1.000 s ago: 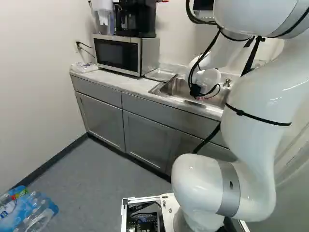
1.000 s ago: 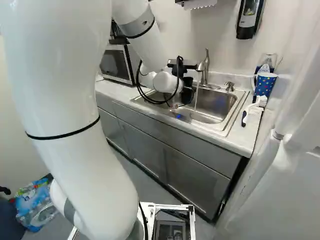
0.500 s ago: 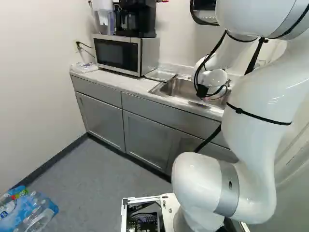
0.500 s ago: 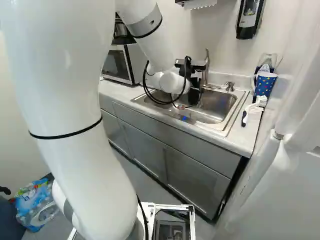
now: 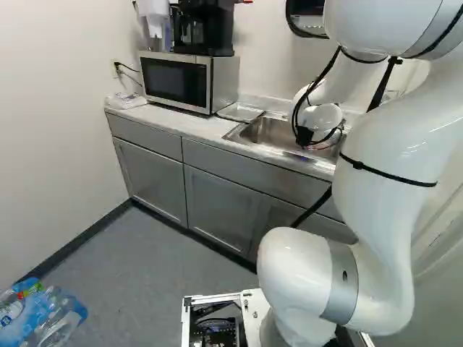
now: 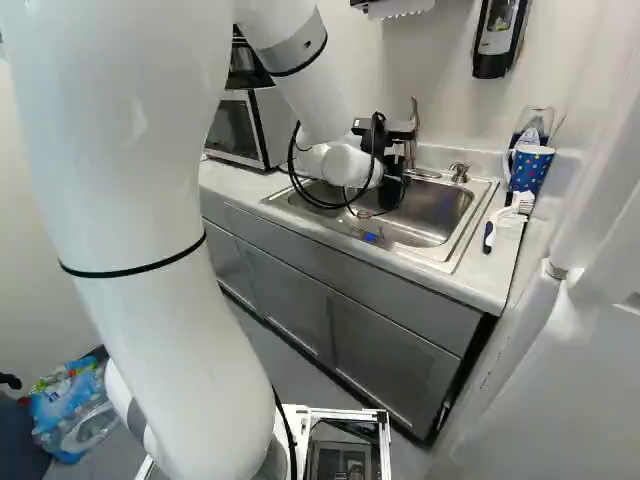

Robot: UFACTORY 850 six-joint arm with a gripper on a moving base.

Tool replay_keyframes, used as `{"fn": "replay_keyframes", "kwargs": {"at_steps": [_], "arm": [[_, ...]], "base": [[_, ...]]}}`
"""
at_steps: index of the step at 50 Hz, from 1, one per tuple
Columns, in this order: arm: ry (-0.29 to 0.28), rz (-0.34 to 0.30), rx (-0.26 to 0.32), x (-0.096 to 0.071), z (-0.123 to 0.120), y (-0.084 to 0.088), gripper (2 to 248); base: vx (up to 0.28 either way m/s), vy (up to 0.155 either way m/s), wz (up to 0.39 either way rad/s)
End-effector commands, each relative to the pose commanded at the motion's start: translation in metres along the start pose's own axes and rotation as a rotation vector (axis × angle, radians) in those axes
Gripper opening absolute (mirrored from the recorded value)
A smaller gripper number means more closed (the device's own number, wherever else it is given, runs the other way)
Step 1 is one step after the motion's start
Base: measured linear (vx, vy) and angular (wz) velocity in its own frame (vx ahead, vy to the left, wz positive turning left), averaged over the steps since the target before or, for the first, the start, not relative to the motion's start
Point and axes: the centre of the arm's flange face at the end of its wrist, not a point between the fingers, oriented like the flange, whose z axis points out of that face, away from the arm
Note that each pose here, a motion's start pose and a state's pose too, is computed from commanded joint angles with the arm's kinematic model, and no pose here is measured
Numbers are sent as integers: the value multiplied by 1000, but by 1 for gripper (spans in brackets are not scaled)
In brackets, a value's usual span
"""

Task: Rinse the cup and place it in the tray

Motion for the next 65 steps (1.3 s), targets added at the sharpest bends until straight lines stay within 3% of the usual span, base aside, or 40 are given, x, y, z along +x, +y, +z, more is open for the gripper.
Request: {"fn": "replay_keyframes", "kwargs": {"at_steps": [65], "arm": [[0,0,0,0,0,0,125]], "base": [[0,0,0]]}}
